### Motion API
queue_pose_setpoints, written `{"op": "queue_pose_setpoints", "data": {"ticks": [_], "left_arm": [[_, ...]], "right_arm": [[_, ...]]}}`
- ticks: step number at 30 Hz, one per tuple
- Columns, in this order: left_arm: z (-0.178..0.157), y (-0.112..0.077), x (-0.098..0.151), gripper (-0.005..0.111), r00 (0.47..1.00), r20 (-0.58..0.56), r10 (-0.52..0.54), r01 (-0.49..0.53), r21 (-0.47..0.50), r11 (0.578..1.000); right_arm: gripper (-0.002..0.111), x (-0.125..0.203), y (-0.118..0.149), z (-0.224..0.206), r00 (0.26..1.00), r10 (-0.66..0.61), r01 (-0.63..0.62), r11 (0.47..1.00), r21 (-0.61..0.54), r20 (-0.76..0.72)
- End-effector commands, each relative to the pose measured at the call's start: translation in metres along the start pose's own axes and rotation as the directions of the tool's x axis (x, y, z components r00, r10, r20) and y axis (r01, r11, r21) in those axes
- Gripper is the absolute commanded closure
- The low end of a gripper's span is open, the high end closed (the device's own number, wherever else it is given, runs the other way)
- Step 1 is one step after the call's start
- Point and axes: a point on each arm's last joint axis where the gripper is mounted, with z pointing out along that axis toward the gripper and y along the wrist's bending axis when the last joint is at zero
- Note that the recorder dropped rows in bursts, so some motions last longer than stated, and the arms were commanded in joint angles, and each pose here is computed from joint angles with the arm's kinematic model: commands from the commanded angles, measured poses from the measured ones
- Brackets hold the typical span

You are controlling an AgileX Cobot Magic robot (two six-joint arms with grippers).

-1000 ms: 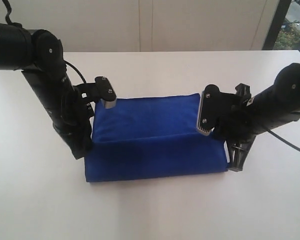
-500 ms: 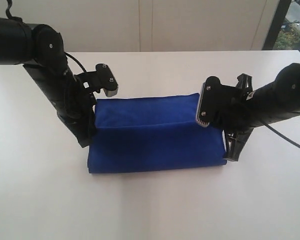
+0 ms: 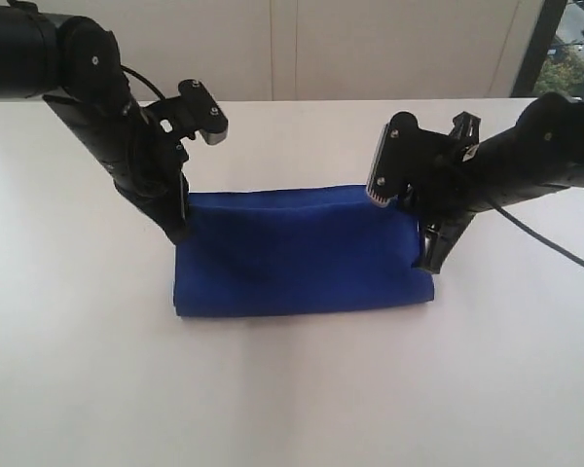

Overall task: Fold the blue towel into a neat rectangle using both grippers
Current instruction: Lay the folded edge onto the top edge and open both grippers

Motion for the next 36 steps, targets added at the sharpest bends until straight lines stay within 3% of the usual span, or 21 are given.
{"op": "queue_pose_setpoints", "data": {"ticks": [1, 13, 23, 28, 36], "left_arm": [[-0.004, 0.015, 0.007, 0.107, 0.998, 0.011, -0.064, 0.064, -0.029, 0.998], [0.0, 0.032, -0.005, 0.107, 0.981, 0.183, -0.069, 0.1, -0.166, 0.981], [0.026, 0.051, -0.019, 0.107, 0.977, 0.188, -0.104, 0.136, -0.165, 0.977], [0.031, 0.064, -0.008, 0.107, 0.97, 0.178, -0.167, 0.197, -0.168, 0.966], [0.031, 0.069, -0.01, 0.107, 0.962, 0.221, -0.161, 0.206, -0.199, 0.958]], "right_arm": [[0.106, -0.005, -0.01, 0.003, 1.0, 0.008, -0.009, 0.999, 0.038, 0.016], [0.106, -0.015, -0.035, 0.018, 0.999, 0.018, -0.022, 0.994, 0.104, 0.043], [0.106, -0.007, -0.044, 0.037, 0.998, 0.046, -0.051, 0.987, 0.15, 0.034], [0.106, -0.01, -0.051, 0.045, 0.998, 0.045, -0.051, 0.985, 0.162, 0.04], [0.106, -0.007, -0.048, 0.058, 0.998, 0.047, -0.051, 0.987, 0.155, 0.028]]}}
